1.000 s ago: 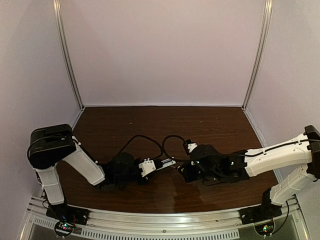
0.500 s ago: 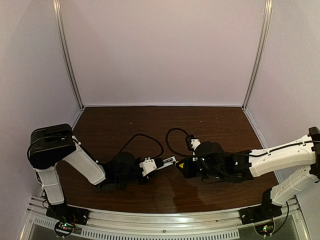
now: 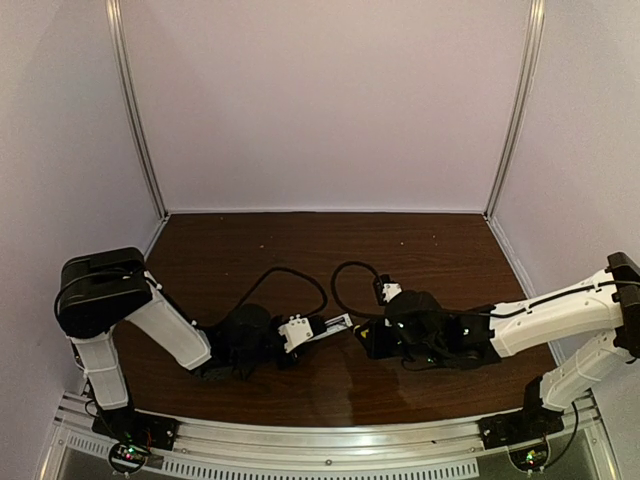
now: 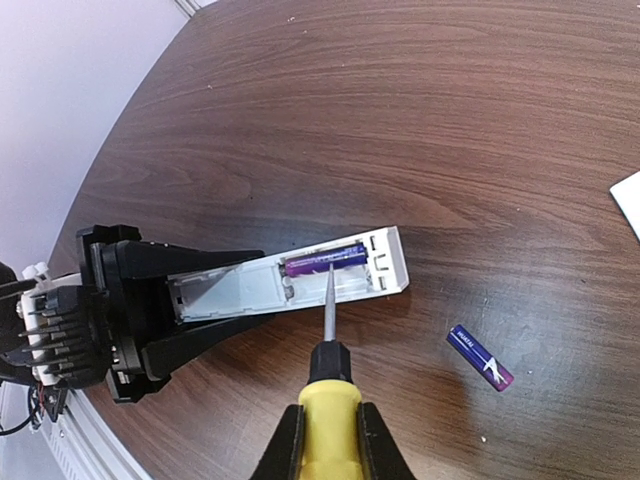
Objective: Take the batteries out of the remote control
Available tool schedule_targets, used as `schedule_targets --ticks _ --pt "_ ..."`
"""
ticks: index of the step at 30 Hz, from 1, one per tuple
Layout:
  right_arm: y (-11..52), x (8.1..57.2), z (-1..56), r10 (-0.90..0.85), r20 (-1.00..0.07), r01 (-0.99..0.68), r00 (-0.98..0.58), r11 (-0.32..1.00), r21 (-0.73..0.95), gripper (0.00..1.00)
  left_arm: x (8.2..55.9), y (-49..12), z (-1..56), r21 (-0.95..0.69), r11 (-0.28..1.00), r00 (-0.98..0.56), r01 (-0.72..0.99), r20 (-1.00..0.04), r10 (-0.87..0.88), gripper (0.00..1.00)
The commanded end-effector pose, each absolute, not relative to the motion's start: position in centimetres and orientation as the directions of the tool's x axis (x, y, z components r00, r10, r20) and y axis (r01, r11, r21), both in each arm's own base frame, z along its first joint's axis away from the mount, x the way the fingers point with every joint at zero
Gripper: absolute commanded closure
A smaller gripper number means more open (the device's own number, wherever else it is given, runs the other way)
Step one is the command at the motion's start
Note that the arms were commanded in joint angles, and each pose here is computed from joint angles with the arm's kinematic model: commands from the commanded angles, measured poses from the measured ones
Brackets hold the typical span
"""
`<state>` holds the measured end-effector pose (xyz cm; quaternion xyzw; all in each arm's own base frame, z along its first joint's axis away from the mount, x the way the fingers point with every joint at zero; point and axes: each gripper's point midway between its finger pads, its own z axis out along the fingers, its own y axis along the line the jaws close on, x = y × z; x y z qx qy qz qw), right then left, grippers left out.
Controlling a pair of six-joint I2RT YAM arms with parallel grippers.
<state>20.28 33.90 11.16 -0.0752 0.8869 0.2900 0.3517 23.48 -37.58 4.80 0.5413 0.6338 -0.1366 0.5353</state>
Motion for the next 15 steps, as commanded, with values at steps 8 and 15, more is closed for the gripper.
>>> schedule_targets --ticks 8,15 --pt "32.79 20.77 10.23 0.119 -0.68 -0.29 -0.724 0.842 0.456 1.0 23.91 -38.54 7.26 0.385 0.409 0.171 0.827 -0.866 0.469 1.0" --pt "32.62 21.0 9.81 0.125 -0.679 -0.28 -0.724 0.846 0.454 1.0 23.76 -38.63 7.3 0.381 0.404 0.173 0.831 -0.869 0.464 1.0"
